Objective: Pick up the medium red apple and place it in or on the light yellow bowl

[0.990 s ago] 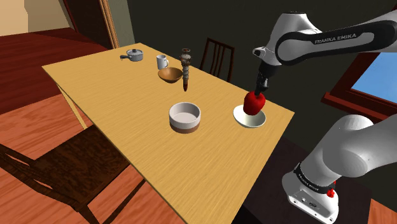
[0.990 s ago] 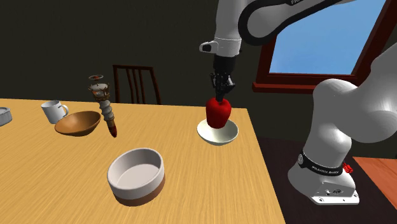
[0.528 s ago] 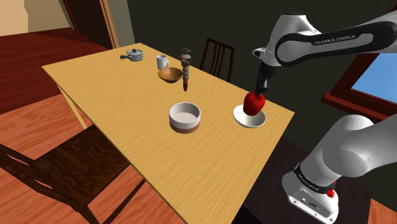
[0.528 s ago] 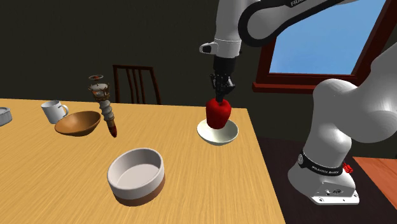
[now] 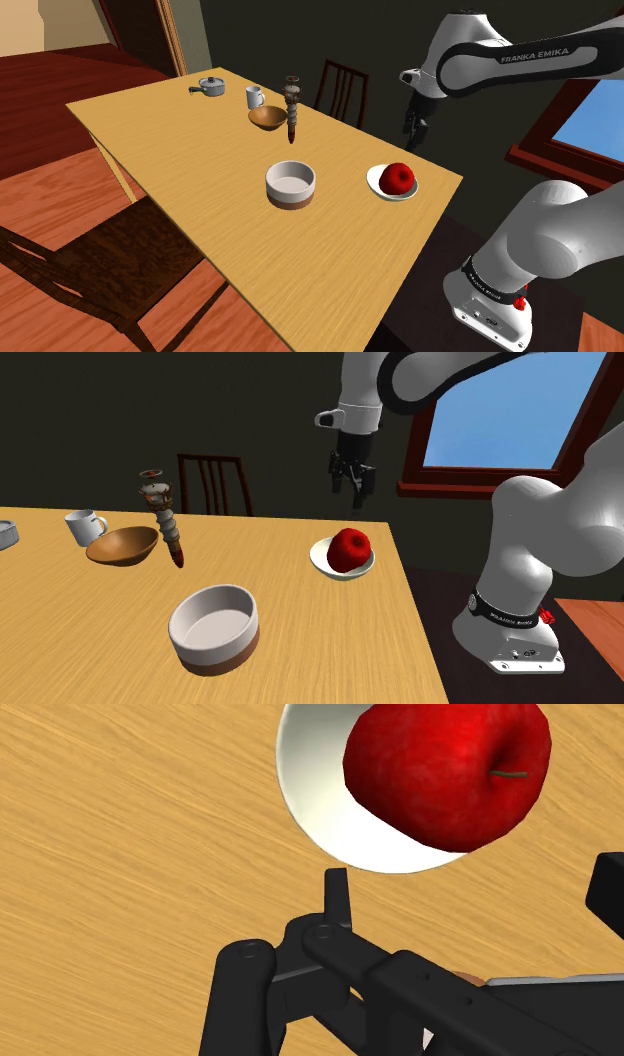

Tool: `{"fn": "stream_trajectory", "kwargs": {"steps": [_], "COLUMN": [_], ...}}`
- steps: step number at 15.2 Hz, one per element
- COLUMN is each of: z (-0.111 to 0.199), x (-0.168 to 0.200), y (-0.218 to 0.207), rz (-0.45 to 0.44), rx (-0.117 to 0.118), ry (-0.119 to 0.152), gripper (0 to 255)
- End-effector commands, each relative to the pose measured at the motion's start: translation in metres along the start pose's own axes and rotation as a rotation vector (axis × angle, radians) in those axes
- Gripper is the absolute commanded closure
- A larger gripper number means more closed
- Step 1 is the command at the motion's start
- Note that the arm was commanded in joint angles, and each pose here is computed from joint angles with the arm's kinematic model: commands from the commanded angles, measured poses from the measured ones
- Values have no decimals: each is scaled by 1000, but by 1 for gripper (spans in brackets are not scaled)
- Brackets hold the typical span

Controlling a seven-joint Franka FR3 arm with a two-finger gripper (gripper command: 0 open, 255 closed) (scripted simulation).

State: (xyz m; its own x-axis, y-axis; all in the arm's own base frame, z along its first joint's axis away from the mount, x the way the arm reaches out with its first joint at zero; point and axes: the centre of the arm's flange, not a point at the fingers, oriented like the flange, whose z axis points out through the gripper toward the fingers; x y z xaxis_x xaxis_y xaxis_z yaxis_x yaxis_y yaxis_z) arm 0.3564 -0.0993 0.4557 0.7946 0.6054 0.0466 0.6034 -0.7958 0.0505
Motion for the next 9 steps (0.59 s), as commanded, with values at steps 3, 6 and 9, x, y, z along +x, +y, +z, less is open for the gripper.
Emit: {"fn": "stream_trajectory", "kwargs": {"steps": [3,6,9], "z": [-32,-32,-32], "x": [1,1,1], "y": [1,1,1], "rz": [0,0,0], "rx": [2,2,2], "ry": [-1,-1,-1], "gripper": [0,0,0]}}
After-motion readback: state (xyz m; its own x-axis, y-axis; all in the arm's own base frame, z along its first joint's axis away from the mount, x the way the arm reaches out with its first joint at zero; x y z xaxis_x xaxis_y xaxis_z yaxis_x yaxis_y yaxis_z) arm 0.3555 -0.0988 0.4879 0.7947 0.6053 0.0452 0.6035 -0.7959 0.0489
